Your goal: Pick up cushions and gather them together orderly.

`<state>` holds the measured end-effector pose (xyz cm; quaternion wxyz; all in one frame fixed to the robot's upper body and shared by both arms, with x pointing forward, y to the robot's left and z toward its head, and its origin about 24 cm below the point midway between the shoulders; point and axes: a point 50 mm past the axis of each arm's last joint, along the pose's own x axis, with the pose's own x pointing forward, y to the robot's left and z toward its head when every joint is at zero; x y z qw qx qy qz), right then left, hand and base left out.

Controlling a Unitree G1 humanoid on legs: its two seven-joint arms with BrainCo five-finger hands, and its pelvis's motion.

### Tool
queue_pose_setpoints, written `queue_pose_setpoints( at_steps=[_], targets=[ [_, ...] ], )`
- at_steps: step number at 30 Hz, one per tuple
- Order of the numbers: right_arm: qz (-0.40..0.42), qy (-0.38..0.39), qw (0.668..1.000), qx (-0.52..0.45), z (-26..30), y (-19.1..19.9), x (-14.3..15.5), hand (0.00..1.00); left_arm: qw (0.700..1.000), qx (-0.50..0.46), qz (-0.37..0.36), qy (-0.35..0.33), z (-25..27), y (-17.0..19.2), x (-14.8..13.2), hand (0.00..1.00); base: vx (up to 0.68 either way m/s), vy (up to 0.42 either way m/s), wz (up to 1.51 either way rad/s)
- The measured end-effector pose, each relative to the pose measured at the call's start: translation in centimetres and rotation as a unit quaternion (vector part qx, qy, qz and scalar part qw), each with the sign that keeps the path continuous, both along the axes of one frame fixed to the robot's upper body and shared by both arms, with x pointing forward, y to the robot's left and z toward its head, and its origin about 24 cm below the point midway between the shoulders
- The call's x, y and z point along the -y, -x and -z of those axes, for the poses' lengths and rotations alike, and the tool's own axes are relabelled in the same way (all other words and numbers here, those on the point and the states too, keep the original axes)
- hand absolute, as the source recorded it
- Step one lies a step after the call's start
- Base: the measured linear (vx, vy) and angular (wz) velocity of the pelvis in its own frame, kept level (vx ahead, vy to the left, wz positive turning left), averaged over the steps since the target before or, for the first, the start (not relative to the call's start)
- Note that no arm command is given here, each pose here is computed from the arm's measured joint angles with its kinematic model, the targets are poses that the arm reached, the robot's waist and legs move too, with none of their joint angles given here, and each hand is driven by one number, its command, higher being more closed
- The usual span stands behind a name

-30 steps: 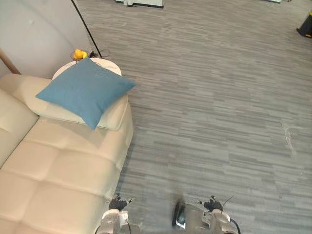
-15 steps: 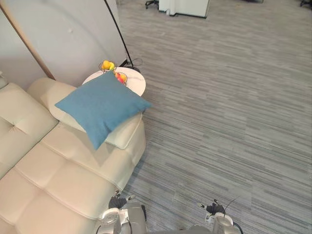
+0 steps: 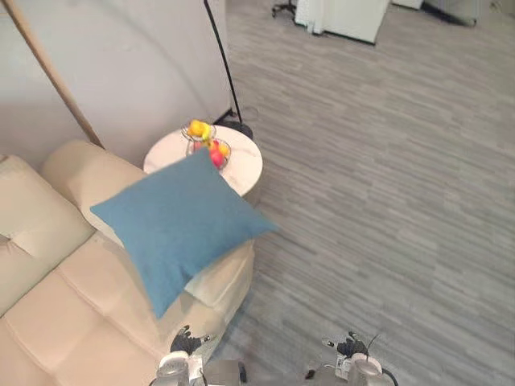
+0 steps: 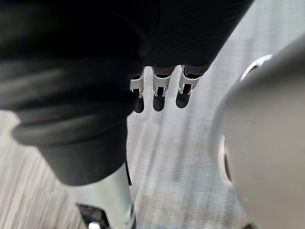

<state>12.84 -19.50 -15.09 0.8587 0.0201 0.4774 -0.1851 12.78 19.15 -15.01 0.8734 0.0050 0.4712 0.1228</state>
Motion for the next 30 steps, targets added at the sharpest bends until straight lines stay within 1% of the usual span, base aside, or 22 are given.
queue_pose_setpoints(
  at_steps=[4,5,7,9,12,14,17,20,22,23,27,30],
  targets=[
    [0.006,-0.002,1.000,-0.006,0.2,0.8,-0.1,0.00,1.000,0.000,0.008,-0.012,-0.1,-0.1,-0.3,0.00,0.30,-0.367,1.25],
    [0.021,-0.007,1.000,-0.006,0.3,1.2,0.0,0.00,1.000,-0.002,0.006,-0.009,0.0,0.0,0.0,0.00,0.27,-0.302,1.07],
    [0.017,0.005,1.000,-0.006,0.1,1.1,0.8,0.00,1.000,-0.003,-0.003,0.004,0.2,0.5,0.9,0.00,0.31,-0.294,1.17],
    [0.016,0.012,1.000,0.000,-0.1,0.7,1.3,0.00,1.000,0.013,-0.010,0.014,-0.1,-0.5,1.6,0.00,0.26,-0.254,1.14],
    [0.014,0.005,1.000,-0.005,0.0,0.8,0.7,0.00,1.000,0.025,-0.012,0.006,-0.4,-0.9,1.1,0.00,0.24,-0.181,0.87],
    [0.018,0.003,1.000,-0.003,0.0,0.8,0.4,0.00,0.999,0.036,0.010,0.004,-0.8,-1.7,1.6,0.00,0.17,-0.066,0.89],
    [0.033,0.004,0.999,0.003,-0.1,0.9,0.9,0.00,0.998,0.039,0.045,0.010,-0.8,-2.3,3.0,0.00,0.11,0.069,0.91],
    [0.031,-0.012,0.999,0.002,0.1,0.7,-0.3,0.00,0.998,0.032,0.060,-0.006,-0.8,-2.3,2.1,0.00,0.12,0.142,0.55],
    [0.030,-0.014,0.999,-0.011,0.4,1.3,-0.3,0.00,0.997,0.018,0.071,-0.012,-0.5,-1.8,1.8,0.00,0.12,0.141,0.41],
    [0.030,-0.014,0.999,-0.019,0.5,1.6,-0.2,0.00,0.997,0.011,0.072,-0.019,-0.4,-1.5,1.2,0.00,0.06,0.101,0.23],
    [0.026,-0.015,0.999,-0.025,0.6,1.6,-0.2,0.00,0.997,-0.016,0.067,-0.032,0.1,0.1,-0.1,0.00,0.03,0.062,0.19],
    [0.026,-0.014,0.999,-0.026,0.6,1.6,-0.1,0.00,0.997,-0.021,0.067,-0.034,0.2,0.3,-0.3,0.00,0.00,0.024,0.59]
  ],
)
